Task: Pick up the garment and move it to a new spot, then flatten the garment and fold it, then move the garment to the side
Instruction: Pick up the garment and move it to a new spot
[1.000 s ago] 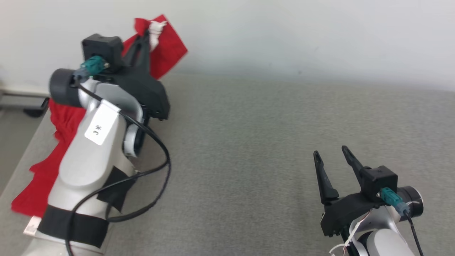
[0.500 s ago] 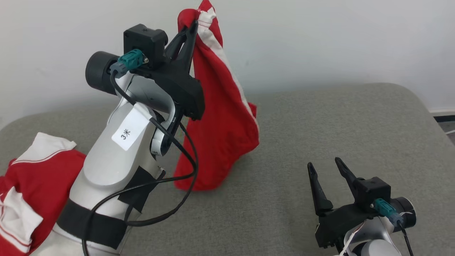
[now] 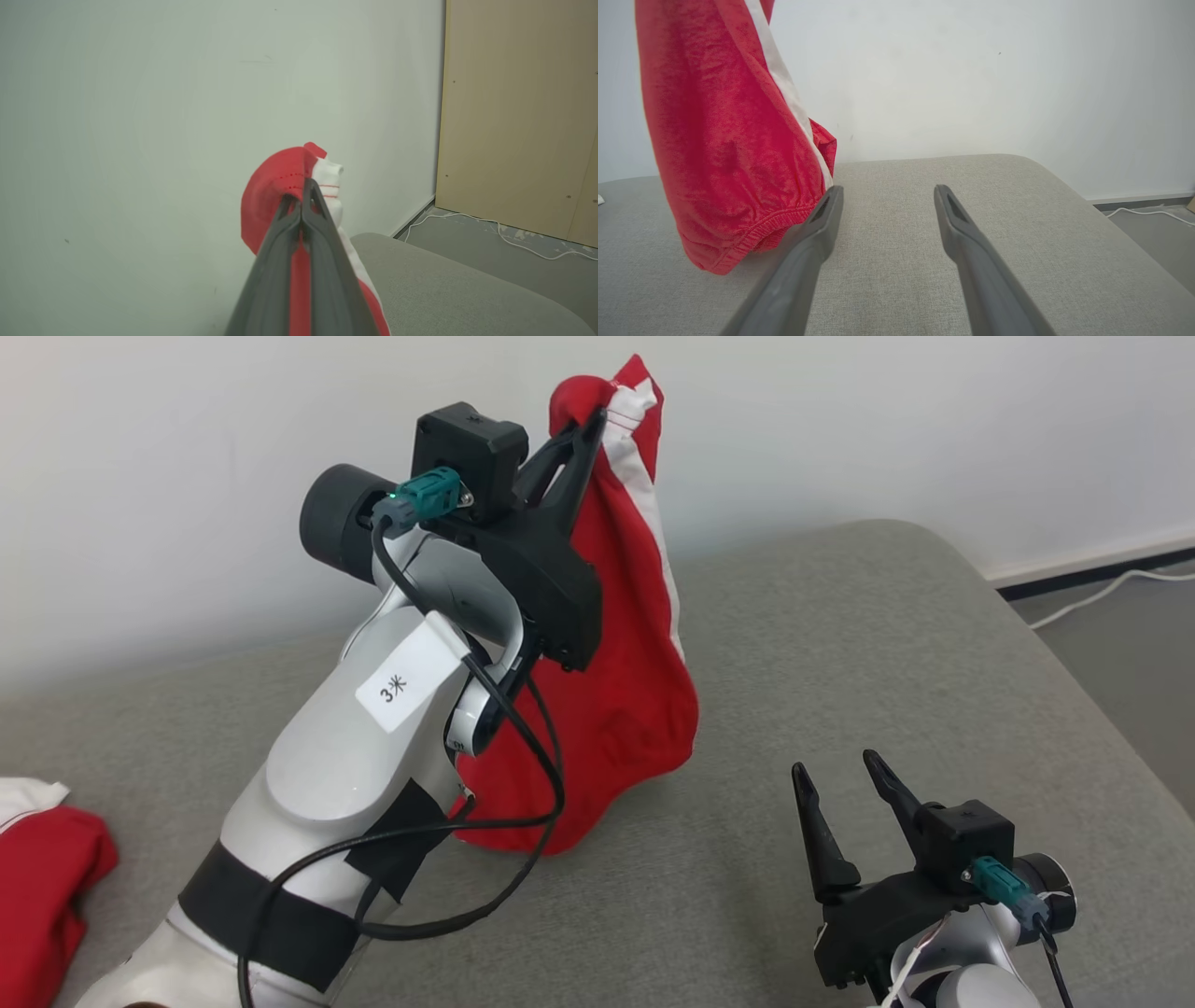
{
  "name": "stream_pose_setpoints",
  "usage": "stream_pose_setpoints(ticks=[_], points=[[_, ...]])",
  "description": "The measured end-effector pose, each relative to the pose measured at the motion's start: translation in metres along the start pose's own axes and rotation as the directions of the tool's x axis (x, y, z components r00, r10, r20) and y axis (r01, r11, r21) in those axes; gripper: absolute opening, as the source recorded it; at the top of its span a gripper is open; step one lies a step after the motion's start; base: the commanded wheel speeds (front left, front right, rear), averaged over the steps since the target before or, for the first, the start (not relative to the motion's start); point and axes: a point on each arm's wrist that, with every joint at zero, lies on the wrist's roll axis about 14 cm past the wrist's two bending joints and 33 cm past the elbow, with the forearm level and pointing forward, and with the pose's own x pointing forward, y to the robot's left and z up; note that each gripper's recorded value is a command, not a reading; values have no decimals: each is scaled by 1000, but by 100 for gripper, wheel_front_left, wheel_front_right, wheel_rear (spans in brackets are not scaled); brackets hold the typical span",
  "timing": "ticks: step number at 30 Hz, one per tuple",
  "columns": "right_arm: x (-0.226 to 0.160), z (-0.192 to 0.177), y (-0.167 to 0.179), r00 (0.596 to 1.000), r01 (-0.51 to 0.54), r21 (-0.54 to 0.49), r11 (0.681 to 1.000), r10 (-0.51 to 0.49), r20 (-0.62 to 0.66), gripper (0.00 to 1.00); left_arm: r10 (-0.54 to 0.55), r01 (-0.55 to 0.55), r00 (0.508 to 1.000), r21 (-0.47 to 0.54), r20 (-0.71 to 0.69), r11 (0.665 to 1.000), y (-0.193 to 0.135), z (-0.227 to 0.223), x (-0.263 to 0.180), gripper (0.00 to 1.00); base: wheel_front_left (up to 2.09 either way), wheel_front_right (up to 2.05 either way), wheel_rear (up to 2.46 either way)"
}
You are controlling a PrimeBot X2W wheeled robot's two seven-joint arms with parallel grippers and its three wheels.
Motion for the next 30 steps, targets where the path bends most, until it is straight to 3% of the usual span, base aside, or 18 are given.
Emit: stream_pose_setpoints(ticks=[14, 21, 24, 30], points=[[-7, 2, -27, 996, 87, 11, 996, -87, 7, 100, -99, 97, 994, -45, -41, 994, -33, -21, 23, 0, 0, 0, 0], [-11, 1, -37, 993, 117, 13, 993, -117, 8, 100, -56, 51, 998, -121, -41, 991, -28, -30, 31, 0, 0, 0, 0], [-14, -4, -43, 991, 137, 15, 990, -137, -2, 100, 7, -14, 999, -156, -48, 988, -11, -39, 32, 0, 0, 0, 0], [-13, -3, -46, 989, 145, 20, 989, -145, 5, 100, 80, -101, 984, -124, -161, 987, 13, -77, 20, 0, 0, 0, 0]])
